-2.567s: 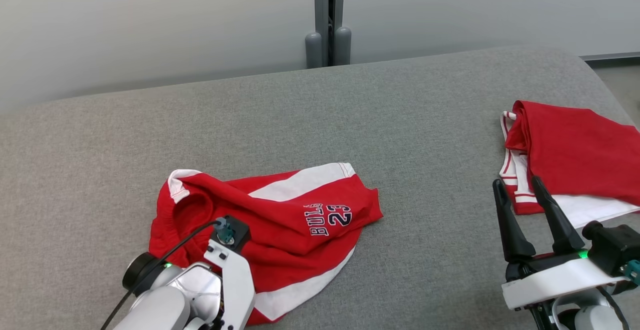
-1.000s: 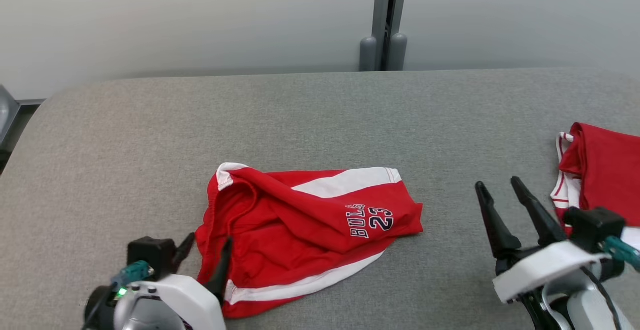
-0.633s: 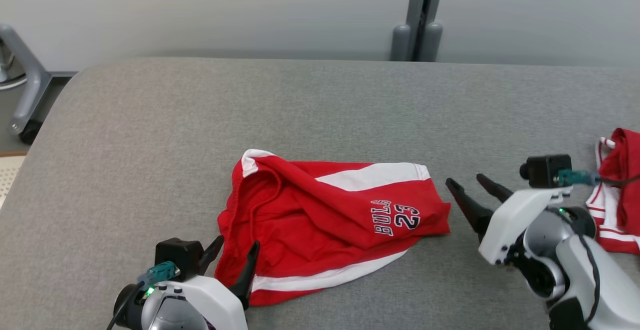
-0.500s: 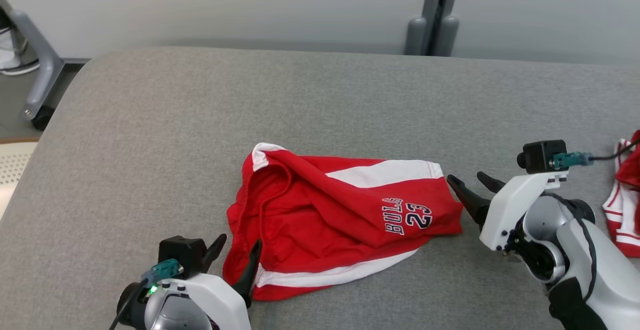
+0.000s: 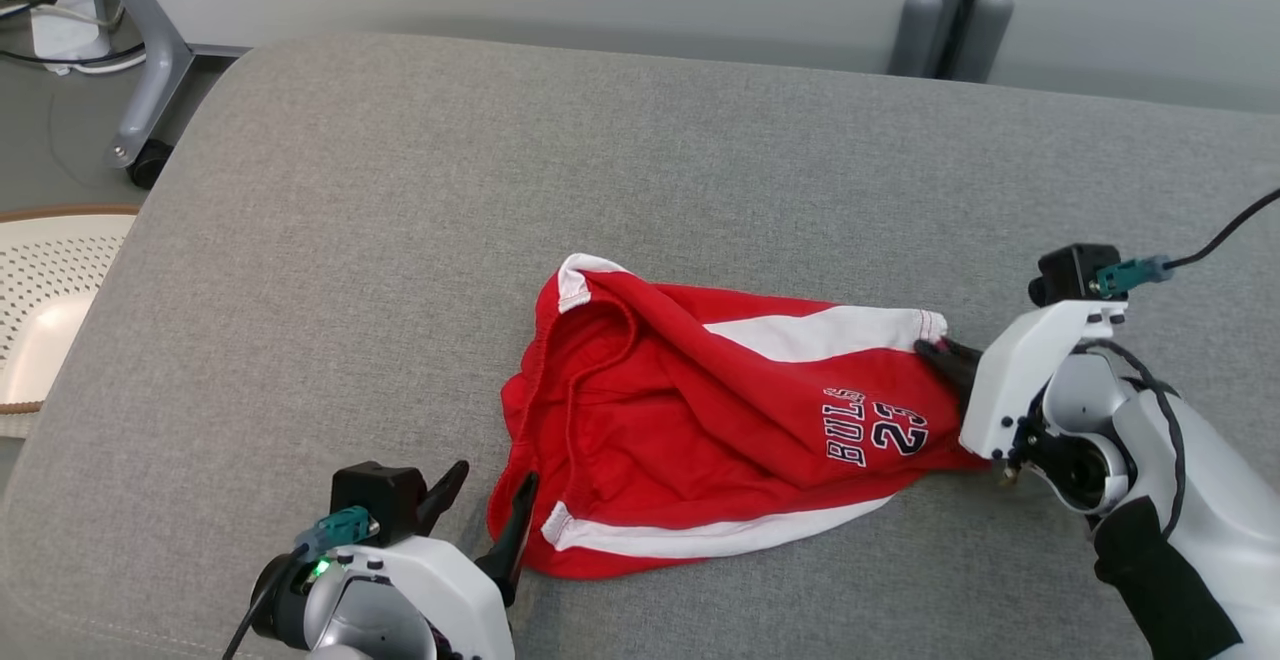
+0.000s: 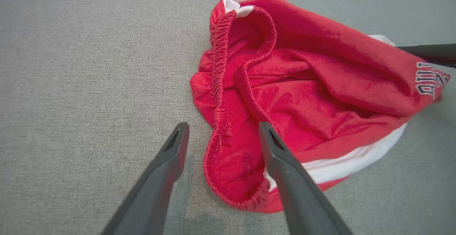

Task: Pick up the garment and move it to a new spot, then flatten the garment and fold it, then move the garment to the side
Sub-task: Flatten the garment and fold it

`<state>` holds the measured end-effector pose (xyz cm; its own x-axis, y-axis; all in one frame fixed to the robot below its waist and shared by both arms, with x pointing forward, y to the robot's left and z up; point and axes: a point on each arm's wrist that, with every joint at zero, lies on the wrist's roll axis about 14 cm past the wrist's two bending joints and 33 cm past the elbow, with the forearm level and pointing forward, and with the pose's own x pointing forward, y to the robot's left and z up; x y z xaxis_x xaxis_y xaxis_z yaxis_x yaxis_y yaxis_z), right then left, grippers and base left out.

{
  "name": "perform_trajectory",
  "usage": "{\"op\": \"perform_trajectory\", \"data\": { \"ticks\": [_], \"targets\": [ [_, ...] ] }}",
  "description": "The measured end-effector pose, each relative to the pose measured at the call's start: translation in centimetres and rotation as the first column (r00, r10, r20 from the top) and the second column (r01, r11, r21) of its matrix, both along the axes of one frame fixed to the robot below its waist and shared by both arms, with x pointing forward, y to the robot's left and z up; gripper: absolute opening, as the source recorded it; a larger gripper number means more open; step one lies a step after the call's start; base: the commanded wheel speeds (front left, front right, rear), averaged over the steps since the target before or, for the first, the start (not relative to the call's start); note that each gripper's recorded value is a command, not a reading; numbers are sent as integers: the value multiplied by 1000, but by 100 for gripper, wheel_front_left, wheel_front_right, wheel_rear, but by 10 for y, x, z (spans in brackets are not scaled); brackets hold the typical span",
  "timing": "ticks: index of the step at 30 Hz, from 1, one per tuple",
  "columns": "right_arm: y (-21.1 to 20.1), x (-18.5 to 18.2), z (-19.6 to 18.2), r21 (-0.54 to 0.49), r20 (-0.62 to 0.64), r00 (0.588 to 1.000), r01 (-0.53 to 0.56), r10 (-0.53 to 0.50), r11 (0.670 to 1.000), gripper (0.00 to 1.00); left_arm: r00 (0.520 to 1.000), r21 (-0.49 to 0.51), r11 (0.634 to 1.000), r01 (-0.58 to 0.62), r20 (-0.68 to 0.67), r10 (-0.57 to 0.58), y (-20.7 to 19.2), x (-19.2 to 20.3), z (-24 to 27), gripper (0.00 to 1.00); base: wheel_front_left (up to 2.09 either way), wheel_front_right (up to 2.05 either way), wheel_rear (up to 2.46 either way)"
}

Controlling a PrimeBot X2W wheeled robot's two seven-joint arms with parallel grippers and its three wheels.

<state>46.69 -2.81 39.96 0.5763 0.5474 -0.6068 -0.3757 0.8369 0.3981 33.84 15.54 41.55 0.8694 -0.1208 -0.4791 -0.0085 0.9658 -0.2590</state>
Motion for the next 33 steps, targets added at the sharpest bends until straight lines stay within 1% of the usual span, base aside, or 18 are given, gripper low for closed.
{"op": "perform_trajectory", "data": {
  "ticks": [3,7,11,14,18,20,21,22,23,28,30,31,33],
  "targets": [
    [4,8,7,14,32,999,-3,3,1000,0,1000,1,1000,-3,7,3,1,2,1,100,0,0,0],
    [9,27,20,41,71,998,-5,2,999,0,1000,-3,1000,-11,13,11,2,6,2,100,0,0,0],
    [18,58,41,67,135,991,-6,-3,998,0,999,-12,1000,-18,36,18,2,14,5,100,0,0,0],
    [25,82,55,106,169,985,12,-30,994,0,998,-22,999,-28,52,29,2,17,7,100,0,0,0],
    [39,107,66,137,198,979,12,-40,991,0,997,-27,999,-40,63,42,4,21,7,100,0,0,0],
    [47,118,73,154,235,971,9,-46,988,0,997,-26,999,-46,61,47,5,21,4,100,0,0,0],
    [50,123,78,164,263,964,7,-51,986,22,997,-26,998,-51,59,53,6,21,3,100,0,0,0],
    [54,128,84,180,295,954,6,-60,984,86,997,-25,998,-53,55,54,7,21,1,100,0,0,0],
    [56,131,87,193,319,945,8,-70,981,100,997,-25,998,-54,57,56,8,22,1,100,0,0,0],
    [57,127,103,230,414,904,12,-109,973,100,996,-23,998,-53,73,55,8,22,4,100,0,0,0],
    [56,116,102,224,432,897,-2,-97,975,100,995,-23,999,-47,88,49,6,22,8,100,0,0,0],
    [50,103,100,215,453,887,-12,-89,976,100,993,-22,999,-43,105,45,5,21,12,100,0,0,0],
    [46,97,101,214,463,882,-13,-90,977,100,993,-21,999,-43,113,45,6,21,14,100,0,0,0]
  ]
}}
